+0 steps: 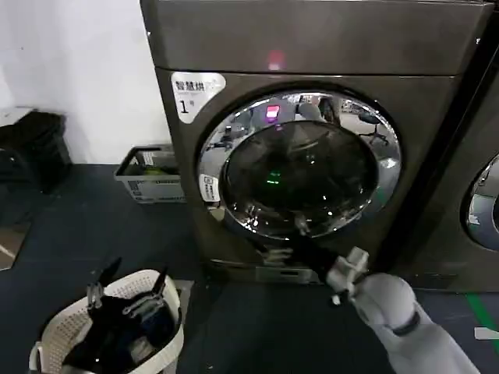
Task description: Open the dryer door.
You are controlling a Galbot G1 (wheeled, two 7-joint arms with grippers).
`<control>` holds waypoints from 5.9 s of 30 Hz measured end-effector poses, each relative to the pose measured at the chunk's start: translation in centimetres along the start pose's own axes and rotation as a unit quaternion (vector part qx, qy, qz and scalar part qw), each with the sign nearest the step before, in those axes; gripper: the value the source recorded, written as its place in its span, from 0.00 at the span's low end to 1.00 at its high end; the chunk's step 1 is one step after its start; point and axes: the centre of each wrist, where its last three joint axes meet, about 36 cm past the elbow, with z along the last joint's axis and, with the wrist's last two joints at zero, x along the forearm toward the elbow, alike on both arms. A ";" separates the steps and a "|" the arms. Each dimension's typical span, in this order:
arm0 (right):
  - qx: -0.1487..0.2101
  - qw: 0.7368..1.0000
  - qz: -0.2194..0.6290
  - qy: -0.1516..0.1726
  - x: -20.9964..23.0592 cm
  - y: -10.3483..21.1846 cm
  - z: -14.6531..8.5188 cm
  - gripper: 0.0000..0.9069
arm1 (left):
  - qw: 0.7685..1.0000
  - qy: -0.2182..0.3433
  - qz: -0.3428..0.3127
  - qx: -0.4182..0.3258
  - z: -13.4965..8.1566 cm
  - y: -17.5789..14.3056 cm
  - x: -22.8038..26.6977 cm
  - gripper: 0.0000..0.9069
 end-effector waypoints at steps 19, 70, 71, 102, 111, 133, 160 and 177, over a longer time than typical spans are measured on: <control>-0.003 0.999 -0.031 0.013 -5.5 -3.0 0.8 1.00 | 1.000 0.001 0.016 0.006 -0.2 0.4 -0.5 1.00; -0.031 0.983 -0.178 -0.025 -6.5 -3.6 1.3 1.00 | 0.999 0.021 0.022 0.030 -0.4 3.5 -2.9 1.00; -0.033 0.982 -0.184 -0.025 -6.1 -3.6 1.2 1.00 | 0.999 0.018 0.024 0.031 -0.3 3.9 -3.2 1.00; -0.023 0.951 -0.306 -0.037 4.5 -1.8 1.5 1.00 | 0.980 -0.054 0.173 0.076 -2.6 14.0 -15.0 1.00; -0.018 0.947 -0.318 -0.032 6.4 -1.8 1.3 1.00 | 0.975 -0.014 0.214 0.055 -2.1 13.6 -18.1 1.00; 0.005 0.963 -0.268 -0.016 13.3 -3.4 1.4 1.00 | 0.936 0.000 0.341 0.087 -0.3 9.7 -26.0 1.00; 0.078 0.995 0.069 -0.001 33.6 -9.4 -2.8 1.00 | 0.870 0.019 0.485 0.091 1.0 1.3 -29.8 1.00; 0.116 0.874 0.472 -0.023 45.3 -3.5 -6.3 1.00 | 0.839 0.006 0.541 0.058 1.2 -5.1 -31.0 1.00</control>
